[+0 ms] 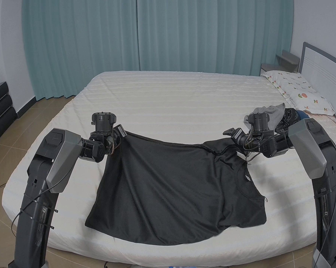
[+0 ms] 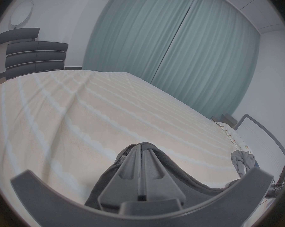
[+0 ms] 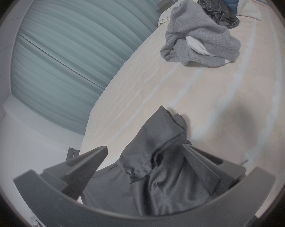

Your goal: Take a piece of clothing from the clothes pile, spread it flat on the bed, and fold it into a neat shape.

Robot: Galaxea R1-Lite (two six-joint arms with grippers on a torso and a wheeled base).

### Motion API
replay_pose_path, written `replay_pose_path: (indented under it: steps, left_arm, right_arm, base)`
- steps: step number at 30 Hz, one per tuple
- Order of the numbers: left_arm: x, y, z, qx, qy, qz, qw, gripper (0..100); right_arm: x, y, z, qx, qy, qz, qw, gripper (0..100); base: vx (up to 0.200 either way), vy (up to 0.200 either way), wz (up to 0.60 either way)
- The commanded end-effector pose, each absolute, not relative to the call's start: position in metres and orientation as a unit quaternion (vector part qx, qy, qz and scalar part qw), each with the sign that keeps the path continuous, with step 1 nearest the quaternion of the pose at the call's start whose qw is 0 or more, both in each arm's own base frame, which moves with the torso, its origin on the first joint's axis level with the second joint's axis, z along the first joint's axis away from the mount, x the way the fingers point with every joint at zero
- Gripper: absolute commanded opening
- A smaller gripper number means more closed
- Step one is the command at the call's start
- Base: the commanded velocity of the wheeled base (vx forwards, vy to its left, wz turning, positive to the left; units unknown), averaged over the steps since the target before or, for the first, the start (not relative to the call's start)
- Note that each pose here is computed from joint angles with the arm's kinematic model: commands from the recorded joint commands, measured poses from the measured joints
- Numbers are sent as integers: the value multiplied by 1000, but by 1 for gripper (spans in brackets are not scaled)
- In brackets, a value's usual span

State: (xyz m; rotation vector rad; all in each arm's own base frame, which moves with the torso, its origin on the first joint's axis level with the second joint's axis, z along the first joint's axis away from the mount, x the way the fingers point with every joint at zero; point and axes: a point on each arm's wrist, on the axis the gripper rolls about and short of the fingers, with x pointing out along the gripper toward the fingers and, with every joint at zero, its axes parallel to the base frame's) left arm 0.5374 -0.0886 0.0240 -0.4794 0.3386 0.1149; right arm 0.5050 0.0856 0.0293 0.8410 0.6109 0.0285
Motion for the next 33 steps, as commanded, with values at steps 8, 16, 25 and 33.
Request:
replay_pose_path:
  steps: [8,16,25,33]
  left_arm:
    - [536,-88,22,-234,170,68,955,0]
    - [537,-88,21,-233,167,74,955,0]
    - [538,-88,8,-231,175,78,954,0]
    - [541,-90,-5,-232,177,81,953,0]
  right_arm:
    - [536,90,3,398,273,-7,876,0]
    - [546,87,16,411,195,9,891,0]
    - [553,89,25,415,84,54,904,0]
    - [553,94,-17,345,83,69,932,0]
  base:
    - [0,0,0]
    - [0,0,0]
    - [0,0,0]
    - [0,0,0]
